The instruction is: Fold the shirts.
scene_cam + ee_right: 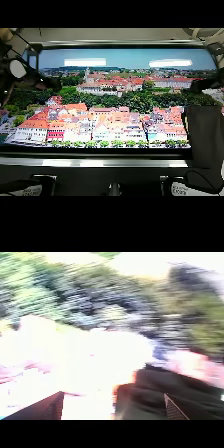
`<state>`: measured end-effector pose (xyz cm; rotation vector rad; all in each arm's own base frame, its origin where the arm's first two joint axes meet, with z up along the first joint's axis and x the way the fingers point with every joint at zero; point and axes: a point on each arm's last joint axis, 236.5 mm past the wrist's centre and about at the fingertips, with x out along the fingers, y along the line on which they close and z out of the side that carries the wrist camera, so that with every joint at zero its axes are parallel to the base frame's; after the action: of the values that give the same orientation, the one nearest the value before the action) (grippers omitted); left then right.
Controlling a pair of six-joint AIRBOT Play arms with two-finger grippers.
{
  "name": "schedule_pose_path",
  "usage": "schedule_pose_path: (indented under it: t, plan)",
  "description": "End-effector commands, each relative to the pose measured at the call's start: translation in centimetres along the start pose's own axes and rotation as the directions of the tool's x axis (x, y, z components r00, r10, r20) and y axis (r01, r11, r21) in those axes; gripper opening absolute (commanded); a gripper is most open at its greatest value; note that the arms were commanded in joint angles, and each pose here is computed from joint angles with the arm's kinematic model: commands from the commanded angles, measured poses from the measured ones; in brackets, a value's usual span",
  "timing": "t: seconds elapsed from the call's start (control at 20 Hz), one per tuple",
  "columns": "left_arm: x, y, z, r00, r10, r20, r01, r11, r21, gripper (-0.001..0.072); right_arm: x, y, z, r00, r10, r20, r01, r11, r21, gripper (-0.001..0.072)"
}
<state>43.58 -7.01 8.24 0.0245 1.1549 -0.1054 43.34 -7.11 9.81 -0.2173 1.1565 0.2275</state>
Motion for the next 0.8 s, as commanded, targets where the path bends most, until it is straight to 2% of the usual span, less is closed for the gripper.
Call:
schedule_pose_path:
  t: [0.0,0.2,0.75]
  plan:
    - [1.4,-2.0,-3.4,0.996,-0.041,-0.085,0.037,0.998,-0.050,0.0664,2.8,6.9,-1.5,0.954,0.268,-0.137,-0.269,0.963,0.009,0.0667]
    - [1.2,-0.2,-2.9,0.998,0.034,-0.057,-0.037,0.998,-0.056,0.0665,2.8,6.0,-2.1,0.960,0.229,-0.162,-0.232,0.973,0.002,0.0668]
    - [1.2,-0.2,-2.9,0.998,0.033,-0.058,-0.036,0.998,-0.056,0.0665,2.8,6.0,-2.1,0.960,0.229,-0.162,-0.232,0.973,0.003,0.0668]
